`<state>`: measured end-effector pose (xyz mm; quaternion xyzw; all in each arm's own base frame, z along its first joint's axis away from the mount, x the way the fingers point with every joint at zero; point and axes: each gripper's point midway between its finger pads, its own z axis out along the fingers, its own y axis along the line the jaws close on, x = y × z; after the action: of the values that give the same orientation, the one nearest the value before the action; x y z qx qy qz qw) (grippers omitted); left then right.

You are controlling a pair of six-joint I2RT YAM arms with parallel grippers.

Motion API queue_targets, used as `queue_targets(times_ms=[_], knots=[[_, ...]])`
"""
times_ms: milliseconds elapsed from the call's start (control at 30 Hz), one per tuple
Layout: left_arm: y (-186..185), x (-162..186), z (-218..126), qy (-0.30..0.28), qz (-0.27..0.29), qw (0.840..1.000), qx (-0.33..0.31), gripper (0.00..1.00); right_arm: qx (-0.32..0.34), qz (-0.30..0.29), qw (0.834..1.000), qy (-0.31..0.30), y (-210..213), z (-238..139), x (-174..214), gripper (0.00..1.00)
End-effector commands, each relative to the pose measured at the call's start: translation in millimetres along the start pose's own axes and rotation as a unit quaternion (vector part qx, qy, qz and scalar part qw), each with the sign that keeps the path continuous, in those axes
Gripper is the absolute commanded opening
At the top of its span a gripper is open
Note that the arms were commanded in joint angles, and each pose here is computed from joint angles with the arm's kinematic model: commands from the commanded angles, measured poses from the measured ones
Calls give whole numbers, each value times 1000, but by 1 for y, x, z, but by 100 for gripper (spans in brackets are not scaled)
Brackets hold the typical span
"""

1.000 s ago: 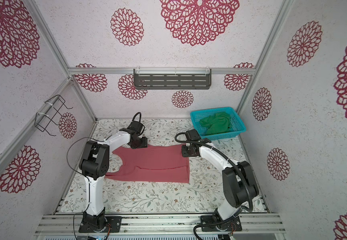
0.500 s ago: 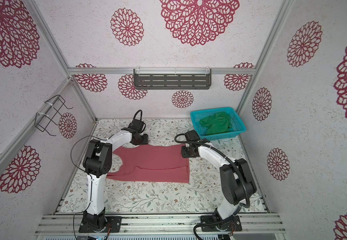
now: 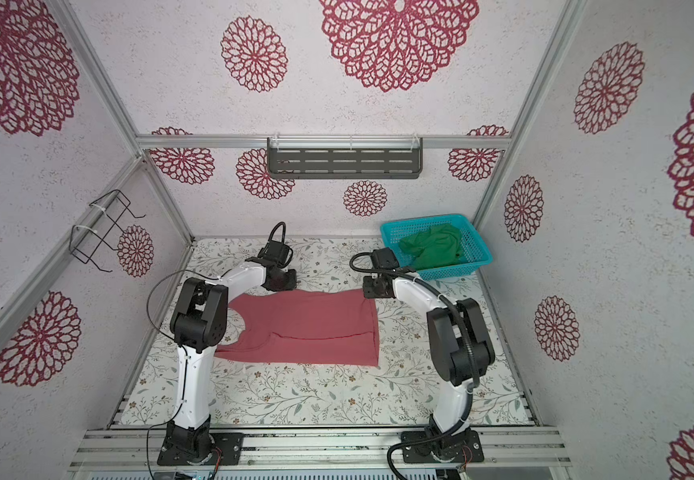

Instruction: Fold and stack the tank tops

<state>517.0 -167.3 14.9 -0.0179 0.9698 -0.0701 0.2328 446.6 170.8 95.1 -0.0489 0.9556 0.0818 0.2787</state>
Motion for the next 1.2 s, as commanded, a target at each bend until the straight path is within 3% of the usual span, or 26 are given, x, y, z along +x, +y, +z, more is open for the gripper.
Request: queue_targets(times_ms=[0,167,467,600,767,1167], knots=[[10,11,10,16,8,1000,-17,12,17,-21,999,-21,-5,10,-25,38],[15,10,7,16,12,999,-27,0,28,-37,999,5,-8,36,-26,38],[31,5,3,13,8,999,-45,0,41,-35,997,49,-26,72,-8,37],[31,6,7,16,1,999,-38,0,36,-31,998,43,-28,77,-10,25],[29,6,8,18,6,999,-39,0,38,-46,998,27,-28,75,-26,1],[23,-27,-19,-22,27,999,-39,0,14,-115,993,-30,-17,39,-54,0]])
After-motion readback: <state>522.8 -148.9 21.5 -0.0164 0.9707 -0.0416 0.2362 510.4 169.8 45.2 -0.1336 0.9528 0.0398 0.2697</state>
